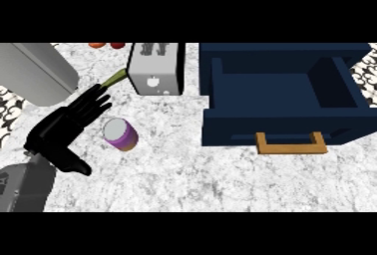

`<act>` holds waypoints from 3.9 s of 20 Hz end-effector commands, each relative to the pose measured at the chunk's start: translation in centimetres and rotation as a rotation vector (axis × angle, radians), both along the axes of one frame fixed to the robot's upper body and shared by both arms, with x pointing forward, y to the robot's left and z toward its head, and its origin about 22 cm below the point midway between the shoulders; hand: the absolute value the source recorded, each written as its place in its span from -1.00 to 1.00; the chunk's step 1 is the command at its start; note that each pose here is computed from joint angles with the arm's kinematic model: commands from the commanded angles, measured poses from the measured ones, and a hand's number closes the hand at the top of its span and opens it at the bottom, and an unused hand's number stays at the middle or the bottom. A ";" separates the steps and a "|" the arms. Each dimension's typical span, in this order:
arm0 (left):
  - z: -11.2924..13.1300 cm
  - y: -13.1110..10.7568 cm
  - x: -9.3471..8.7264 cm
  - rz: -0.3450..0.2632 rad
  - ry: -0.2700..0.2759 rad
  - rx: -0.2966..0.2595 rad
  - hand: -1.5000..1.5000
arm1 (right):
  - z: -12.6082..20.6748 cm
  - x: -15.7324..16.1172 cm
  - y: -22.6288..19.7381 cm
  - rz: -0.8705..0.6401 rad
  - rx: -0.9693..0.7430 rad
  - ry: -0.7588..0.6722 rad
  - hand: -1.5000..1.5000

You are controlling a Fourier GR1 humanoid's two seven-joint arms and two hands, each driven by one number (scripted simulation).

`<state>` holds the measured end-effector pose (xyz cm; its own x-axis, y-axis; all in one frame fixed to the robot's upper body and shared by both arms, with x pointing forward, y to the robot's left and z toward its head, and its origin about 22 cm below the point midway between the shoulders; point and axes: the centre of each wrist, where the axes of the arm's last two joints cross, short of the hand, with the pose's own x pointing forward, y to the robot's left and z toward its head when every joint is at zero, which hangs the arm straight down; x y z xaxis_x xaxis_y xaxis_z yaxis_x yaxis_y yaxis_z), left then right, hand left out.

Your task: Pick up the can, place it into the drawer and close the drawer

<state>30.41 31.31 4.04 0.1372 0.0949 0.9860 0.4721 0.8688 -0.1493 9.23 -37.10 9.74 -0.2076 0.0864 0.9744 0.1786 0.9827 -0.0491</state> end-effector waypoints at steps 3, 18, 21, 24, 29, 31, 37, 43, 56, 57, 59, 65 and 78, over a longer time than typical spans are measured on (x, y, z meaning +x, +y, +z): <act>-4.3 0.1 0.3 0.040 0.020 0.039 -1.00 | -0.9 -1.0 0.1 0.003 0.005 0.007 -1.00; -10.3 4.9 0.3 0.148 0.029 0.076 -1.00 | 1.4 -1.4 0.1 0.015 0.005 -0.009 -1.00; -11.0 4.1 0.6 0.111 0.059 0.071 -1.00 | 0.4 -1.1 -1.3 0.013 0.013 -0.009 -1.00; -13.1 4.5 -0.7 0.129 0.068 0.078 -1.00 | 1.4 -0.5 1.1 0.001 0.009 -0.028 -1.00; -14.4 1.9 -0.1 0.123 0.101 0.054 -1.00 | 1.5 -1.2 -0.4 -0.002 0.006 -0.004 -1.00; -13.9 2.0 0.7 0.114 0.098 0.035 -1.00 | 0.9 -0.8 -0.9 0.009 0.009 -0.017 -1.00; -14.1 1.0 1.1 0.105 0.106 0.019 -1.00 | -0.5 -1.8 -1.3 0.001 0.012 0.008 -1.00; -15.0 0.7 0.5 0.139 0.147 -0.053 -1.00 | 1.6 -2.6 -1.1 0.014 0.029 -0.011 -1.00; -14.2 -4.3 2.6 -0.092 0.105 -0.209 1.00 | 1.2 -3.8 -0.7 0.014 0.040 0.014 -1.00; -13.1 -3.3 3.4 -0.122 0.086 -0.206 1.00 | 1.6 -3.3 0.2 0.012 0.044 0.017 -1.00; -12.5 -4.1 4.2 -0.007 0.047 -0.238 1.00 | 1.8 -3.2 -0.3 0.000 0.037 0.013 -1.00; -14.0 -6.0 3.0 0.522 -0.001 -0.251 1.00 | 2.1 -3.5 -0.3 -0.018 0.031 0.008 -1.00; -3.8 -11.3 5.2 0.464 -0.148 -0.187 1.00 | 2.6 -4.2 -0.3 -0.025 0.040 0.011 -1.00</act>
